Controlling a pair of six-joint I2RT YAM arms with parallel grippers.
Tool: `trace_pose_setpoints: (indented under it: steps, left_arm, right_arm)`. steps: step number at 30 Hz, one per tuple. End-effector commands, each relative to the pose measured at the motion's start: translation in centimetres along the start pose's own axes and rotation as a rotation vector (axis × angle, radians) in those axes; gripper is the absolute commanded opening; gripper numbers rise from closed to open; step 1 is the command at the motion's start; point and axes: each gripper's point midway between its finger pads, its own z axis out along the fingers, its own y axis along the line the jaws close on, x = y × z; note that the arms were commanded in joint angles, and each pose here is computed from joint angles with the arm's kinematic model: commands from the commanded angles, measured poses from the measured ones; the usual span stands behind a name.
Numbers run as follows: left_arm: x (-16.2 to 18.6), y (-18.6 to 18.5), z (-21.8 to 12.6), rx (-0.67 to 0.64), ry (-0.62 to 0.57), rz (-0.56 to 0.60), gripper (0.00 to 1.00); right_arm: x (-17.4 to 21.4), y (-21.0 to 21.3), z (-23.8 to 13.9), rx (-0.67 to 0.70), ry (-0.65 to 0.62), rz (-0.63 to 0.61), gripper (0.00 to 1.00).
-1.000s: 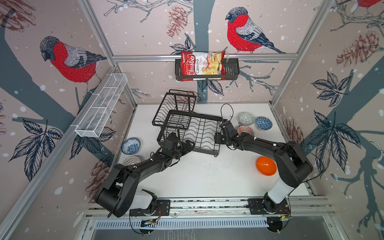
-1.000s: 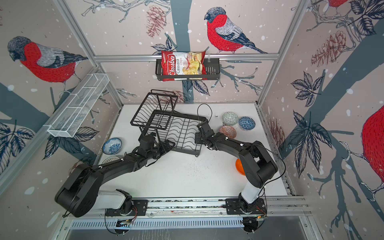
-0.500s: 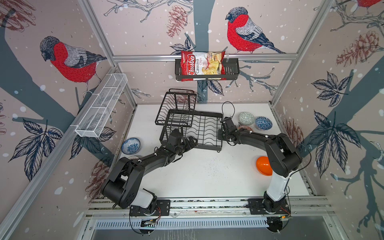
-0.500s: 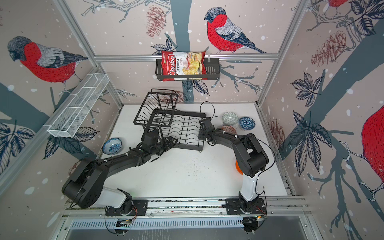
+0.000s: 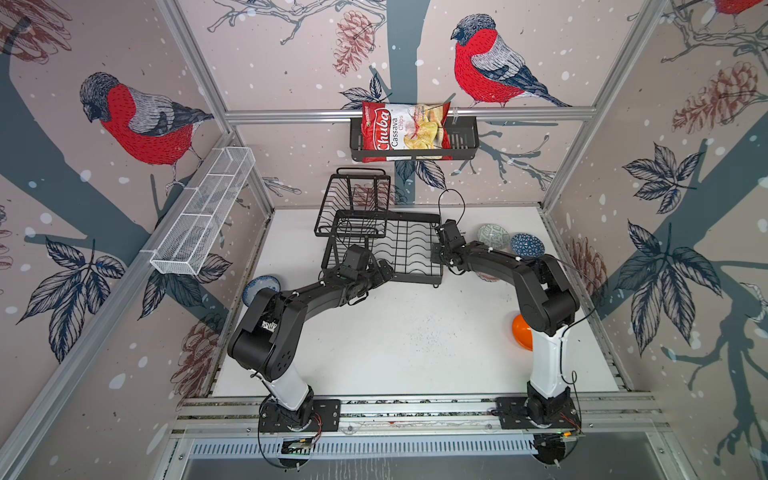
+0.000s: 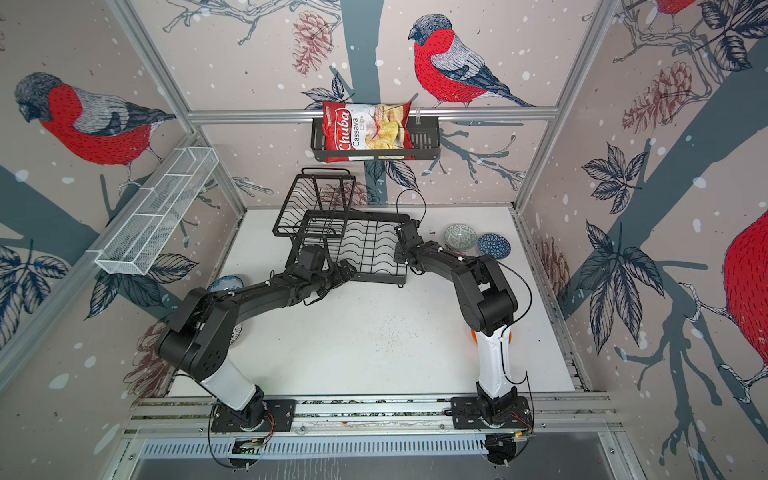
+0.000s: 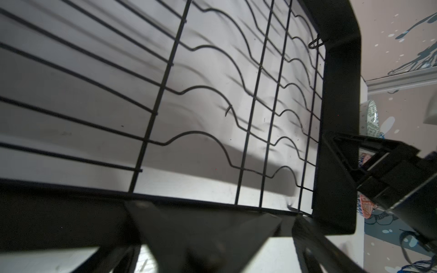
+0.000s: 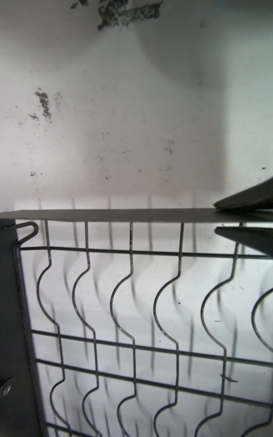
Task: Load the bowls into the dish rack
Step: 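Hold the rack with both grippers and straighten it on the table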
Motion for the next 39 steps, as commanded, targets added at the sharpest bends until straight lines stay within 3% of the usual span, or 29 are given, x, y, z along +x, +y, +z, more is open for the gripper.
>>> trace_pose_setpoints:
  steps: [1, 3, 4, 12, 19, 27, 39]
  left_arm:
    - [1.0, -1.8, 0.1, 0.093, 0.067, 0.035, 0.98]
    - [1.1, -2.0, -0.1, 0.105, 0.066, 0.028, 0.98]
    - [1.1, -2.2, -0.3, 0.113, 0.063, 0.022, 0.98]
    - [1.3, -2.0, -1.9, 0.121, 0.031, 0.027, 0.98]
    - [2.1, -1.7, -2.9, 0.118, 0.020, 0.035, 0.98]
    - [3.2, -0.6, -4.3, 0.103, 0.012, 0.071, 0.98]
    - [3.9, 0.4, -4.4, 0.097, 0.012, 0.066, 0.98]
  right_arm:
    - [1.2, 1.8, -0.1, -0.101, 0.025, -0.010, 0.32]
    - [1.0, 1.8, -1.0, -0.106, 0.010, -0.004, 0.46]
    - [0.7, 1.7, -1.6, -0.108, 0.001, -0.001, 0.48]
    - [1.5, 0.4, -5.2, -0.097, -0.049, -0.002, 0.52]
    - [2.8, 0.1, -3.3, -0.069, -0.007, -0.026, 0.43]
    - [3.1, -0.3, -2.7, -0.057, -0.020, -0.018, 0.19]
    - [1.8, -0.3, -1.6, -0.038, -0.059, -0.023, 0.03]
